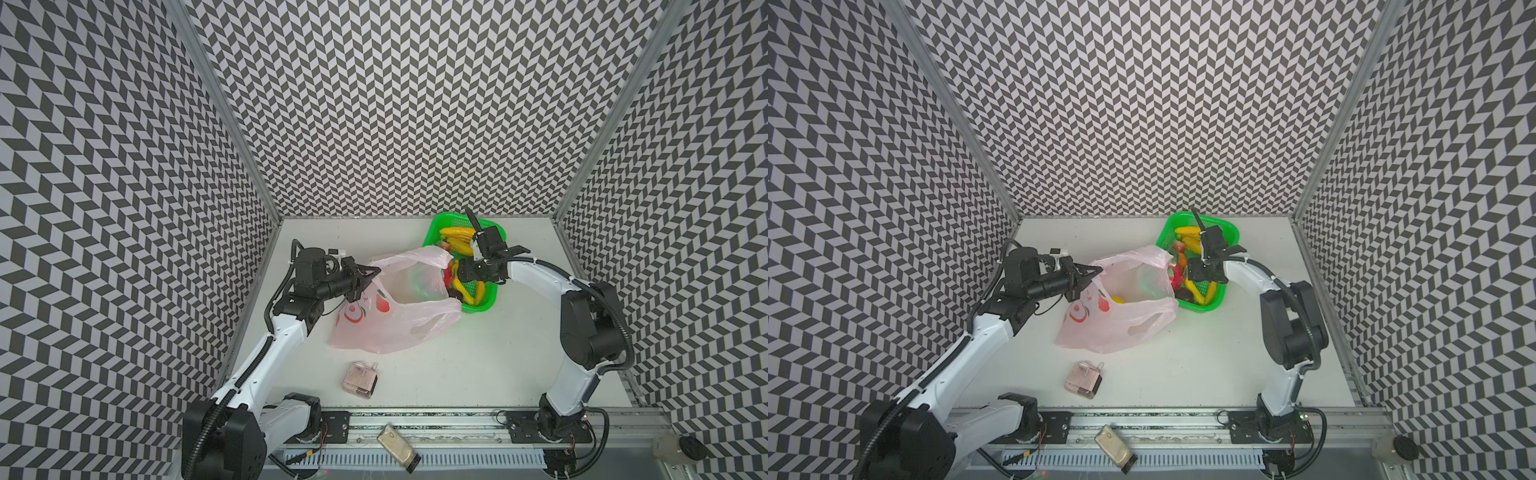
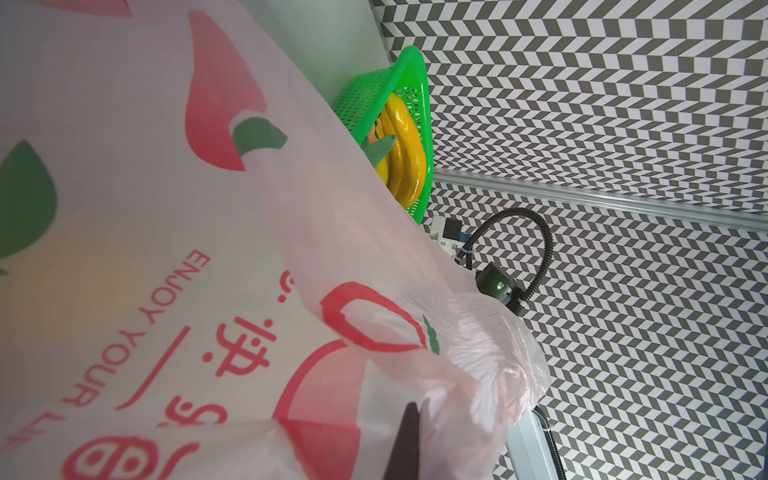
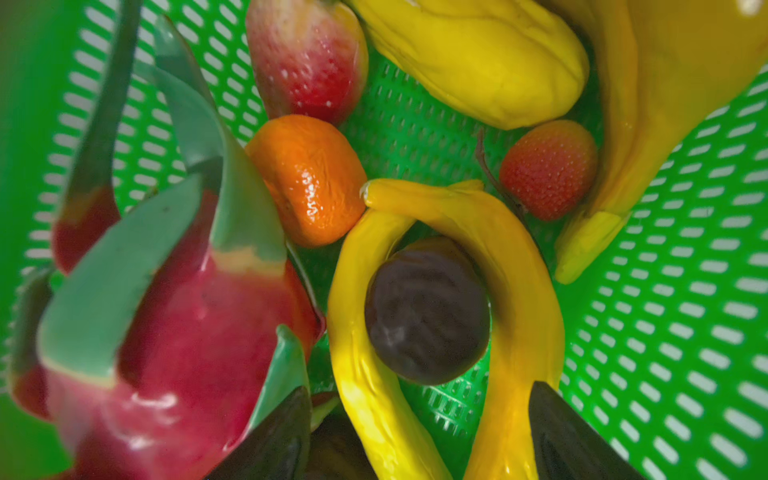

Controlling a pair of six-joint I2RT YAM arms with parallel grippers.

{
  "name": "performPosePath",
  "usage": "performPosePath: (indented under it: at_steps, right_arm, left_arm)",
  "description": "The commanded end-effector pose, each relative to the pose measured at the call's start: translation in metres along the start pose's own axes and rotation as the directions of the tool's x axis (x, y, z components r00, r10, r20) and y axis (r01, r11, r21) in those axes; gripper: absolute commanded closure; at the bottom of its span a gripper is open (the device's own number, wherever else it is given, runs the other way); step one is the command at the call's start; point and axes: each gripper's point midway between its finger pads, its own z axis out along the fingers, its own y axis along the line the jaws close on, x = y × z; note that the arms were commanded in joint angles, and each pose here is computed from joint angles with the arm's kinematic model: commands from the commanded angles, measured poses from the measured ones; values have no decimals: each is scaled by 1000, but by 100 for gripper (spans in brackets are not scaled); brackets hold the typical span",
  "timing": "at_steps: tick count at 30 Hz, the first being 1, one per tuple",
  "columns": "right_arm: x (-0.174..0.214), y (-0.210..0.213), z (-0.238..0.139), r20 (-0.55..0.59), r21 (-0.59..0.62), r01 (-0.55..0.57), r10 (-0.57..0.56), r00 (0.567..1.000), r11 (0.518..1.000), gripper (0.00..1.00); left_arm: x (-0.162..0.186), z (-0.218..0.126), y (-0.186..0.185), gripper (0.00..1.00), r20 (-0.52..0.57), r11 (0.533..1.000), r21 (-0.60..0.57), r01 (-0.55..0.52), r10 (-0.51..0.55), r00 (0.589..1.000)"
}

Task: Place the fake fruits into the plastic bag and tie a complex knot
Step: 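Withdraw the right gripper from the bag and reach into the green basket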

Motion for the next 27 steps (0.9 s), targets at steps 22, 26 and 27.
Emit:
performPosePath:
  at_steps: [22, 26, 27]
  right_arm:
    - [-5, -17, 53, -38, 88, 34, -31, 999, 996, 31]
    - [-4, -17, 58, -47, 82, 37, -33, 998, 996, 34]
    - [-3, -17, 60, -50, 83, 37, -33, 998, 996, 34]
  left_arm:
    - [1, -4, -3, 100, 0, 1000, 18, -3, 3, 1000]
    - [1, -3, -3, 100, 0, 1000, 17, -5, 5, 1000]
    - [1, -4, -3, 100, 1, 1000, 18, -5, 5, 1000]
